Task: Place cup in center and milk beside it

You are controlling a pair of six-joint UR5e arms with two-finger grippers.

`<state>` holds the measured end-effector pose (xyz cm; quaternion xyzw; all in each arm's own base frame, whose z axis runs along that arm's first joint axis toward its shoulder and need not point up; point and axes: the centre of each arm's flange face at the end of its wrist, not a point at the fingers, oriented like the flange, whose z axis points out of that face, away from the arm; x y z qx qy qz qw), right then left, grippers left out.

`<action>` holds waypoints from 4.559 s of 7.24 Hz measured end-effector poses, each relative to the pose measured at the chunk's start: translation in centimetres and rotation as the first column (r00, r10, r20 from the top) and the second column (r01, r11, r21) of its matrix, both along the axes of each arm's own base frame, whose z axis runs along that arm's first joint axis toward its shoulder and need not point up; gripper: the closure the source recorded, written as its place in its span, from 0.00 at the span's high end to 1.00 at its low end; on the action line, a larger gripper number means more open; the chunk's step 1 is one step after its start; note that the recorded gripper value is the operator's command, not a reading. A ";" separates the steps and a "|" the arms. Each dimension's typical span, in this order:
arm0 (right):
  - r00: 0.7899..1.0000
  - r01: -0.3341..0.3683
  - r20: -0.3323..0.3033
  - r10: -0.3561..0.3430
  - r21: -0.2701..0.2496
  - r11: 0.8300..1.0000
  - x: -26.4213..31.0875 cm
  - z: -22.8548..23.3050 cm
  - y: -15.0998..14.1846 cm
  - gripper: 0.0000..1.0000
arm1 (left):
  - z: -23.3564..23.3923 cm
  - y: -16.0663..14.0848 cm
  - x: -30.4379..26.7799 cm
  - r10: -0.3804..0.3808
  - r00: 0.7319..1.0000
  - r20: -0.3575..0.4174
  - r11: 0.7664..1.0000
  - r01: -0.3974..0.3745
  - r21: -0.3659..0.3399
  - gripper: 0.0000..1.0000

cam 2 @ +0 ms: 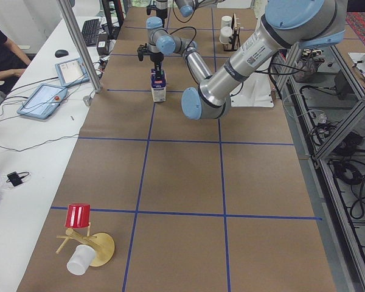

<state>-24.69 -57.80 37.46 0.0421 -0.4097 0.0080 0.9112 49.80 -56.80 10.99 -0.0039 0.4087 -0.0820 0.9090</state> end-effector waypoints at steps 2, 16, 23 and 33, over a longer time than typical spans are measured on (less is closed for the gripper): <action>1.000 0.000 0.017 0.000 -0.007 1.000 0.4 -0.3 -0.1 1.00 | -2.4 1.3 -2.4 -0.005 0.999 -0.046 0.999 0.007 0.039 0.99; 0.998 -0.067 0.001 0.067 -0.095 0.993 27.7 26.0 5.3 1.00 | 37.7 4.5 -47.9 0.120 0.976 0.181 0.986 -0.138 0.093 0.99; 0.994 -0.105 -0.035 0.100 -0.233 0.967 30.2 24.5 8.0 1.00 | 51.9 6.8 -56.1 0.155 0.985 0.071 0.987 -0.158 0.032 0.99; 0.994 -0.105 -0.038 0.099 -0.242 0.965 30.2 25.1 8.2 1.00 | 52.0 5.6 -56.1 0.151 0.986 0.072 0.985 -0.156 0.071 0.99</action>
